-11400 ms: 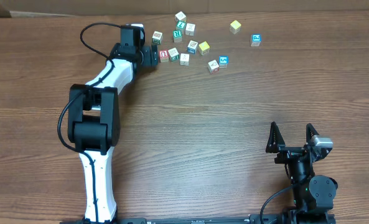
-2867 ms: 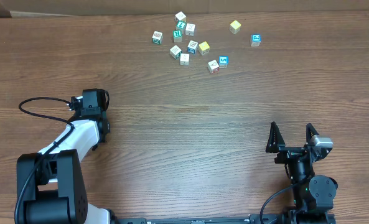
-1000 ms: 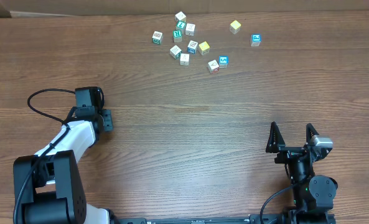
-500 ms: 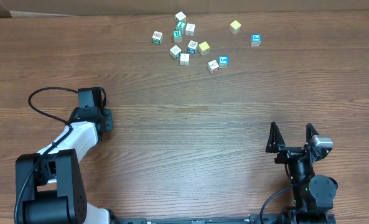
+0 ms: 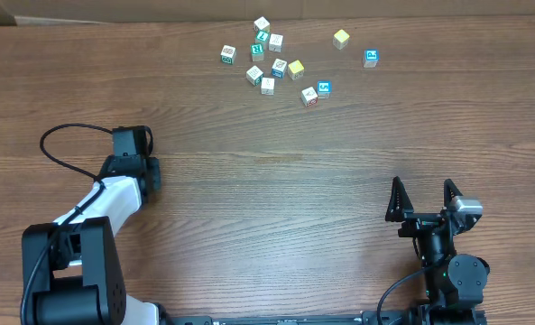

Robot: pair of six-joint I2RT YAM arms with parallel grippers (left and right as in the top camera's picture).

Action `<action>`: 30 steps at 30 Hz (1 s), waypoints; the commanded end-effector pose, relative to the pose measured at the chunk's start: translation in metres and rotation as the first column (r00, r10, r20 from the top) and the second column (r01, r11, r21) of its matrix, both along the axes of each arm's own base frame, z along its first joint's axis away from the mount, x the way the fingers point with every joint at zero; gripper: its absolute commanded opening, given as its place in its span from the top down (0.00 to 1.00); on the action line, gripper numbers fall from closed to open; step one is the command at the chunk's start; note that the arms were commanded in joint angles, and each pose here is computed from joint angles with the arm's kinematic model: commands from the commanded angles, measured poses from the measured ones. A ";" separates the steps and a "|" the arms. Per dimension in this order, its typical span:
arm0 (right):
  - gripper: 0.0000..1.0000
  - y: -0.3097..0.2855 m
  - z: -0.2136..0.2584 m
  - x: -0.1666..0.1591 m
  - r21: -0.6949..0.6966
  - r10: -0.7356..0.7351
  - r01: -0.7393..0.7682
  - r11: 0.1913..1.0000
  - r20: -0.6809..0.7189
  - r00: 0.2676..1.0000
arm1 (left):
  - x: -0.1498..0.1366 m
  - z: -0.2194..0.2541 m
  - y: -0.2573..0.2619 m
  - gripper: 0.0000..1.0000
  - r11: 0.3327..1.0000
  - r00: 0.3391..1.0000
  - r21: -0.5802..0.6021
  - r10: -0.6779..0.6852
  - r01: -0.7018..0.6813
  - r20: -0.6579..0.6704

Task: Form a horizontal line
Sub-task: 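Lower the red block beside the white block and open the left gripper, then retract the left gripper and swing the right arm toward the cluster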

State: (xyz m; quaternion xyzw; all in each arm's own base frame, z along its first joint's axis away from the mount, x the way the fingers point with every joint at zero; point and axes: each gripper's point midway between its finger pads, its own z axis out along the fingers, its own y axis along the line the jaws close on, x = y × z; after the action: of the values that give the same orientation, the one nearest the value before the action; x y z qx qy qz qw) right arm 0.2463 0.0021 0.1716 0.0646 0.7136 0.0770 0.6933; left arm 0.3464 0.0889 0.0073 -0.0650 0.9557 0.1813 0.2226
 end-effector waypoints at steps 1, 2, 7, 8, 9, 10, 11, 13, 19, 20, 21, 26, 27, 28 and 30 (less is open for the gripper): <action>0.00 0.001 -0.002 0.000 -0.007 0.002 -0.002 1.000 0.003 1.000 | -0.017 -0.026 -0.004 0.33 0.999 0.990 -0.030 -0.027 0.023 -0.136; 0.00 0.001 -0.002 0.000 -0.007 0.002 -0.002 1.000 0.003 1.000 | -0.010 -0.020 -0.005 0.31 0.999 0.991 -0.042 -0.033 0.028 -0.131; 0.00 0.001 -0.002 0.000 -0.007 0.002 -0.002 1.000 0.003 1.000 | 0.045 0.052 -0.044 0.24 0.955 0.986 -0.267 -0.151 0.128 -0.070; 0.00 0.001 -0.002 0.000 -0.007 0.002 -0.002 1.000 0.003 1.000 | 0.053 0.076 -0.056 0.26 0.931 0.981 -0.330 -0.186 0.158 -0.054; 0.00 0.001 -0.002 0.000 -0.007 0.002 -0.002 1.000 0.003 1.000 | 0.059 0.110 -0.068 0.34 0.902 0.976 -0.391 -0.214 0.183 -0.036; 0.00 0.001 -0.002 0.000 -0.008 0.002 -0.002 1.000 0.003 1.000 | 0.061 0.126 -0.071 0.36 0.894 0.975 -0.405 -0.220 0.190 -0.029; 0.00 0.001 -0.002 0.000 -0.007 0.002 -0.002 1.000 0.003 1.000 | 0.060 0.141 -0.072 0.36 0.890 0.975 -0.412 -0.223 0.194 -0.022; 0.00 0.001 -0.002 0.000 -0.008 0.002 -0.002 1.000 0.003 1.000 | 0.054 0.181 -0.074 0.27 0.890 0.979 -0.417 -0.202 0.185 0.003; 0.00 -0.001 -0.001 0.000 0.005 -0.006 0.006 1.000 0.006 1.000 | 0.010 0.259 -0.078 0.13 0.896 0.969 -0.374 -0.202 0.242 0.143; 0.00 0.003 0.000 0.000 0.035 0.015 -0.015 0.999 0.009 1.000 | 0.000 0.274 -0.078 0.11 0.897 0.962 -0.360 -0.203 0.256 0.181; 0.00 0.009 0.000 0.000 0.075 0.050 -0.051 0.996 0.008 0.999 | -0.009 0.288 -0.079 0.09 0.899 0.954 -0.345 -0.202 0.270 0.220; 0.00 0.056 0.005 -0.010 0.397 0.318 -0.299 0.868 0.019 0.948 | -0.066 0.339 -0.081 0.01 0.910 0.913 -0.281 -0.196 0.305 0.359; 0.00 0.059 0.005 -0.011 0.411 0.336 -0.313 0.856 0.019 0.942 | -0.076 0.338 -0.075 0.00 0.926 0.920 -0.263 -0.168 0.270 0.354; 0.00 0.069 0.005 -0.015 0.441 0.390 -0.359 0.823 0.020 0.920 | -0.087 0.334 -0.066 0.01 0.947 0.931 -0.241 -0.119 0.211 0.345; 0.00 0.082 0.008 -0.022 0.468 0.470 -0.428 0.773 0.030 0.882 | -0.104 0.326 -0.051 0.00 0.971 0.941 -0.202 -0.052 0.125 0.335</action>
State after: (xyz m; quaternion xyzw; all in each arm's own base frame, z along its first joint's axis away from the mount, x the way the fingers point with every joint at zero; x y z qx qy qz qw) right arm 0.2371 0.0544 0.1783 0.0835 0.7021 0.3071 0.6370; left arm 0.2643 0.0142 0.3485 -0.0177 0.9203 -0.0044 0.3908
